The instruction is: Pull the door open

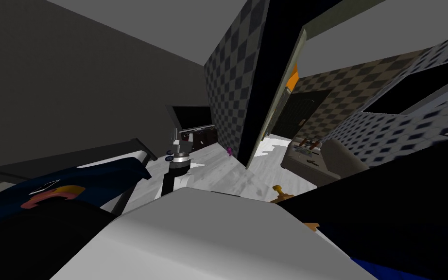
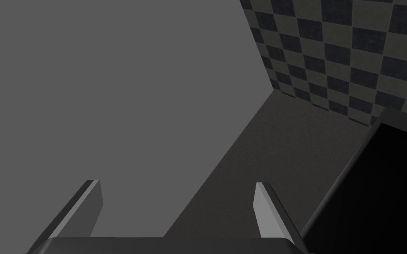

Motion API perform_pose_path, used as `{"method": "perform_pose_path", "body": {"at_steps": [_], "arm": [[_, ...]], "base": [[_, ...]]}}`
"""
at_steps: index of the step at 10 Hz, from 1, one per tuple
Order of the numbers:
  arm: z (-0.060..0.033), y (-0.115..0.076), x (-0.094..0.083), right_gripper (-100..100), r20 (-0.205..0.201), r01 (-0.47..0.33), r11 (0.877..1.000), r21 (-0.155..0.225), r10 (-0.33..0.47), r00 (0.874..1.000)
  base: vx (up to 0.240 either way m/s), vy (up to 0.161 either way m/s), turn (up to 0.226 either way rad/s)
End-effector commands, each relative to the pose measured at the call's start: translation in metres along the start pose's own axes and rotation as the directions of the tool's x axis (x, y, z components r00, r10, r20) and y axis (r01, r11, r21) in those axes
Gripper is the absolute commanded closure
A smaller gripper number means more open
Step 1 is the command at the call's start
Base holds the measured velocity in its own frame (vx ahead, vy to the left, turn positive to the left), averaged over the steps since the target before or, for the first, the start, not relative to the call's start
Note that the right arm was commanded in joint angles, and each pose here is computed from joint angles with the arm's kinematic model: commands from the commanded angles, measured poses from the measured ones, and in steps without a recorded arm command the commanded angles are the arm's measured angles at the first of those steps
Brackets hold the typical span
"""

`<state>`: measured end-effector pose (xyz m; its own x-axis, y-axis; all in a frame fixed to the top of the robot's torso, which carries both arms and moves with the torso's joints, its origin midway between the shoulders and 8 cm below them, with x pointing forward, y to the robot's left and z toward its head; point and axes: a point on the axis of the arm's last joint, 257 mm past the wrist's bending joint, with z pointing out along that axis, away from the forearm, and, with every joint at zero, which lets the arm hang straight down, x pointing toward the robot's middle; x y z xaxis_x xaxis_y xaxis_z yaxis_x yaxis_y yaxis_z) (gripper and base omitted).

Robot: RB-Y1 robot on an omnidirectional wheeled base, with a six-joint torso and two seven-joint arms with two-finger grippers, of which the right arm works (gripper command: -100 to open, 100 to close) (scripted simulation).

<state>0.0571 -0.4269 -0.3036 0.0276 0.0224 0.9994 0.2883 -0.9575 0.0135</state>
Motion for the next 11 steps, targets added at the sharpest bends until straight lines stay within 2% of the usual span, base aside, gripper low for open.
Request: {"method": "perform_pose_path", "body": {"at_steps": [1, 3, 7, 11], "arm": [[-0.0003, -0.007, -0.010, 100, 0.032, -0.017, 1.000, 0.009, 0.016, 0.999], [-0.0002, -0.008, -0.011, 100, 0.036, -0.017, 1.000, 0.010, 0.016, 0.999], [0.0007, -0.009, -0.021, 100, 0.074, -0.016, 1.000, 0.020, 0.014, 0.997], [0.0008, -0.009, -0.022, 100, 0.077, -0.016, 1.000, 0.022, 0.014, 0.997]], "base": [[0.103, 0.121, 0.029], [0.072, 0.065, 0.004], [0.054, 0.052, -0.003], [0.028, 0.020, 0.003]]}}
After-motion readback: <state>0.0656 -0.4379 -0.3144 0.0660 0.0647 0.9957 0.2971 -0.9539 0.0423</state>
